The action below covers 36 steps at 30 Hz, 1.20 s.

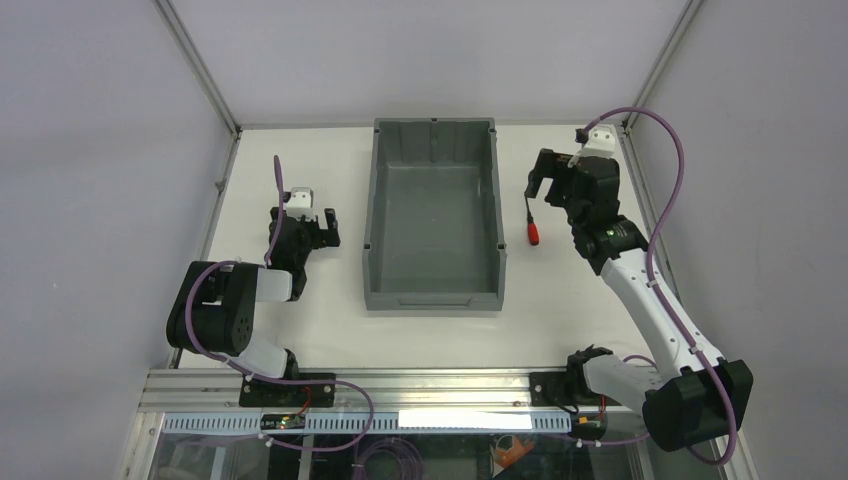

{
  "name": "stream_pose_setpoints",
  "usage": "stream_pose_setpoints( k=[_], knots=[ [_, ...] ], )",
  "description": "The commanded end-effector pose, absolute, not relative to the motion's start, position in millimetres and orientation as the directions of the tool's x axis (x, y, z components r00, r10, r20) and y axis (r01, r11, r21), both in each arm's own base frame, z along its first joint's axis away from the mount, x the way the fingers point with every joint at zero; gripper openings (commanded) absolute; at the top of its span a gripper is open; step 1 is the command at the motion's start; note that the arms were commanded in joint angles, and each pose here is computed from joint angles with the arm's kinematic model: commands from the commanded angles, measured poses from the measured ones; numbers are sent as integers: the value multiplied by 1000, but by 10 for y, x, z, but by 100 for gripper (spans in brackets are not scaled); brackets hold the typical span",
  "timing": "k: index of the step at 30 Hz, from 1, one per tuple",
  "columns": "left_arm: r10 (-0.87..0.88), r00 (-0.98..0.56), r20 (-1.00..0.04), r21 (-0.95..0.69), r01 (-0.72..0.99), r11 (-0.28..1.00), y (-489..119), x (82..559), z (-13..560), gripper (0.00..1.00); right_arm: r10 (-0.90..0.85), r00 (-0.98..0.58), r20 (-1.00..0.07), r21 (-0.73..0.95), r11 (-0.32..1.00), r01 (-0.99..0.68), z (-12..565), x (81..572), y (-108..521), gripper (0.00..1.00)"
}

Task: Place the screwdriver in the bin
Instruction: Pick up the screwdriver from the center of the board.

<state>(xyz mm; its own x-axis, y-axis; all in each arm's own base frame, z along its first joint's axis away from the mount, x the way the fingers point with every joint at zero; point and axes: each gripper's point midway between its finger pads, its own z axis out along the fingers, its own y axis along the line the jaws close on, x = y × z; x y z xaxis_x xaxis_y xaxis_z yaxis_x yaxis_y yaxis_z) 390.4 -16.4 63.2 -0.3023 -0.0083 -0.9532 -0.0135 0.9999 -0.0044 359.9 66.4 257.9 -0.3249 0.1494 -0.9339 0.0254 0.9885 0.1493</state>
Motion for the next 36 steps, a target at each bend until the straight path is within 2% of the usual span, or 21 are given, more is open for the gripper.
stream_pose_setpoints(
  k=[1, 14, 36],
  knots=[
    [-23, -249, -968, -21, -11, 1000, -156, 3938, 798, 99, 167, -247, -954, 166, 986, 28, 2787, 3622, 629, 99],
    [-23, -249, -968, -21, -11, 1000, -155, 3938, 798, 99, 172, -237, -956, 172, 985, 22, 2897, 3628, 643, 99],
    [-23, -249, -968, -21, -11, 1000, -155, 3938, 798, 99, 148, -313, -938, 161, 987, -14, 3883, 3687, 742, 99]
  ],
)
